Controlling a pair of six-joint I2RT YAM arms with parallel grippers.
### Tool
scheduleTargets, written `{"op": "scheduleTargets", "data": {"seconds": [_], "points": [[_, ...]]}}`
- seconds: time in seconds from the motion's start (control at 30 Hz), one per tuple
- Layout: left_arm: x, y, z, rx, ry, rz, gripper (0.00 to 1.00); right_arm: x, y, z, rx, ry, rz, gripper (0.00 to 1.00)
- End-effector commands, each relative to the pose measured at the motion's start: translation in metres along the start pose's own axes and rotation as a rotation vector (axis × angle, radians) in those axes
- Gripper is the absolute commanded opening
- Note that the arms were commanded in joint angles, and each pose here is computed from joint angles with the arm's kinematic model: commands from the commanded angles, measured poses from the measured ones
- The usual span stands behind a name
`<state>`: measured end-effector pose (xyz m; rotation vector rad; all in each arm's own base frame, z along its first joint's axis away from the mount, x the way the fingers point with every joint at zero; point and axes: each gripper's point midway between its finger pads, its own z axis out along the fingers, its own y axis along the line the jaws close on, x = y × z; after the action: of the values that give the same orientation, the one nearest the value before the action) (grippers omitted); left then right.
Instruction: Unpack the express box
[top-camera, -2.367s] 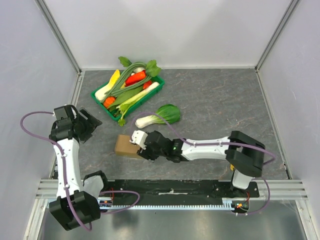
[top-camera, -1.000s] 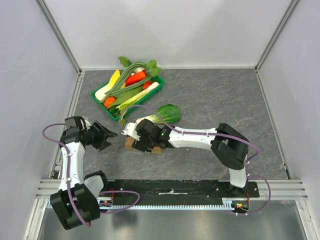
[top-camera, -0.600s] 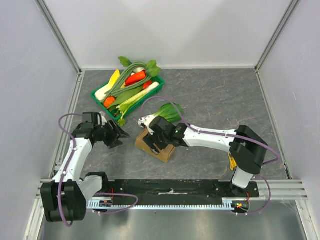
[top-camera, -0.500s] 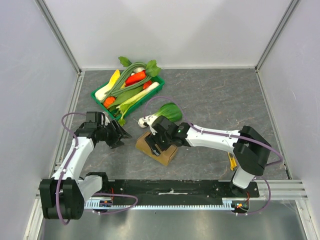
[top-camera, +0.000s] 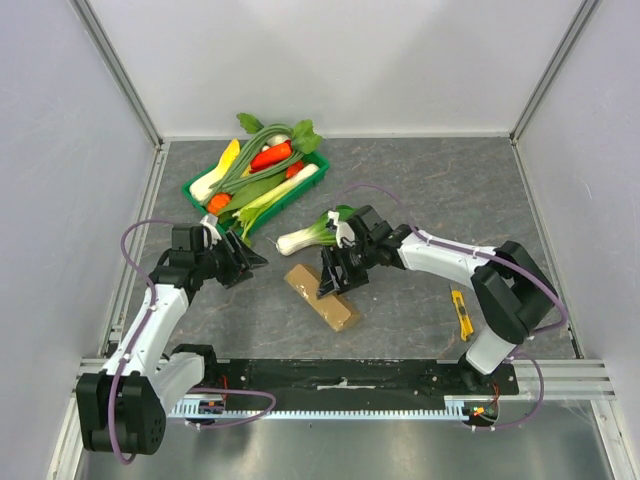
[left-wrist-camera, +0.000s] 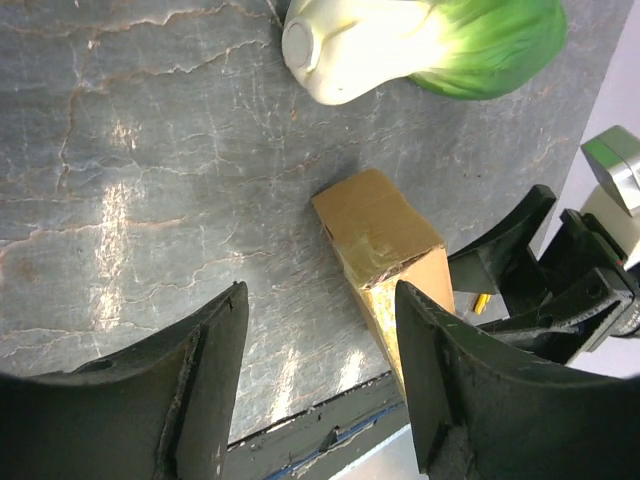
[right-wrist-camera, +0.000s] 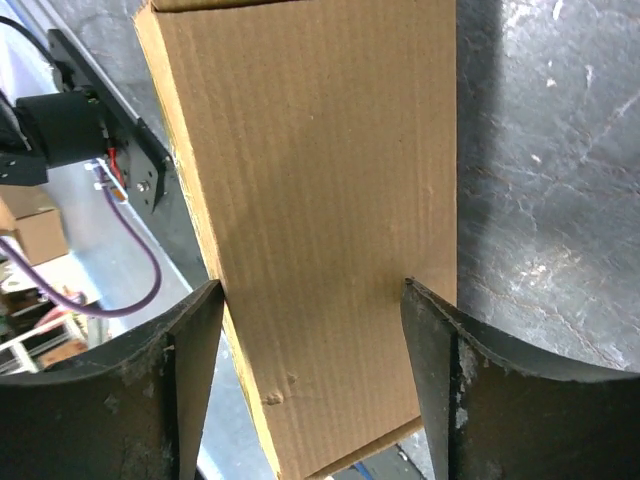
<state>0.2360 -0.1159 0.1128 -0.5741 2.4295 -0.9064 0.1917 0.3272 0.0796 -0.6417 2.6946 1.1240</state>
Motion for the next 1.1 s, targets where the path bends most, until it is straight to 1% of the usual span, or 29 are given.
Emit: {"op": "scheduleTargets", "data": {"seconds": [0.0, 0.1, 0.13, 0.17, 0.27, 0.3, 0.37, 0.4, 0.43, 0.47, 0.57, 0.6, 0.63, 0.73, 0.77, 0.87, 0.97, 1.07], "points": [[-0.011, -0.016, -0.003, 0.065, -0.047, 0.030, 0.66, 0.008, -0.001, -0.010, -0.066, 0.029, 0.105, 0.79], [-0.014, -0.018, -0.005, 0.062, -0.056, 0.043, 0.68, -0.010, -0.006, -0.024, -0.040, -0.042, 0.101, 0.85], [-0.015, -0.018, -0.005, 0.058, -0.059, 0.050, 0.68, -0.017, -0.006, -0.030, -0.029, -0.069, 0.094, 0.89], [-0.017, -0.020, -0.007, 0.055, -0.065, 0.056, 0.69, -0.023, -0.014, -0.036, 0.016, -0.100, 0.099, 0.91], [-0.022, -0.021, -0.011, 0.034, -0.081, 0.073, 0.72, -0.042, -0.015, -0.059, 0.090, -0.179, 0.034, 0.98], [-0.024, -0.020, -0.013, 0.025, -0.090, 0.079, 0.75, -0.049, -0.015, -0.068, 0.120, -0.215, -0.014, 0.98], [-0.030, -0.023, -0.016, 0.018, -0.115, 0.104, 0.79, -0.059, -0.006, -0.079, 0.123, -0.249, -0.071, 0.98], [-0.032, -0.023, -0.018, 0.015, -0.122, 0.111, 0.92, -0.062, -0.001, -0.085, 0.114, -0.262, -0.099, 0.98], [-0.034, -0.024, -0.021, 0.012, -0.138, 0.123, 0.97, -0.065, 0.002, -0.088, 0.115, -0.272, -0.146, 0.98], [-0.038, -0.027, -0.023, 0.016, -0.151, 0.135, 0.98, -0.064, 0.006, -0.090, 0.113, -0.271, -0.175, 0.98], [-0.044, -0.034, -0.031, 0.023, -0.182, 0.166, 0.98, -0.065, 0.014, -0.093, 0.157, -0.273, -0.282, 0.98], [-0.045, -0.034, -0.033, 0.018, -0.191, 0.173, 0.99, -0.069, 0.009, -0.094, 0.218, -0.289, -0.310, 0.98], [-0.048, -0.038, -0.037, 0.020, -0.205, 0.184, 0.99, -0.063, 0.013, -0.090, 0.254, -0.273, -0.367, 0.98], [-0.053, -0.041, -0.045, 0.012, -0.231, 0.206, 0.99, -0.059, 0.007, -0.080, 0.396, -0.268, -0.451, 0.98], [-0.053, -0.042, -0.046, 0.008, -0.235, 0.212, 0.99, -0.057, 0.006, -0.076, 0.417, -0.259, -0.473, 0.98], [-0.058, -0.040, -0.053, -0.017, -0.268, 0.217, 0.98, -0.055, 0.006, -0.063, 0.466, -0.266, -0.519, 0.98], [-0.063, -0.035, -0.058, -0.048, -0.309, 0.220, 0.94, -0.054, -0.001, -0.051, 0.483, -0.262, -0.528, 0.98], [-0.067, -0.028, -0.062, -0.093, -0.346, 0.207, 0.95, -0.051, -0.009, -0.040, 0.501, -0.236, -0.536, 0.98]]}}
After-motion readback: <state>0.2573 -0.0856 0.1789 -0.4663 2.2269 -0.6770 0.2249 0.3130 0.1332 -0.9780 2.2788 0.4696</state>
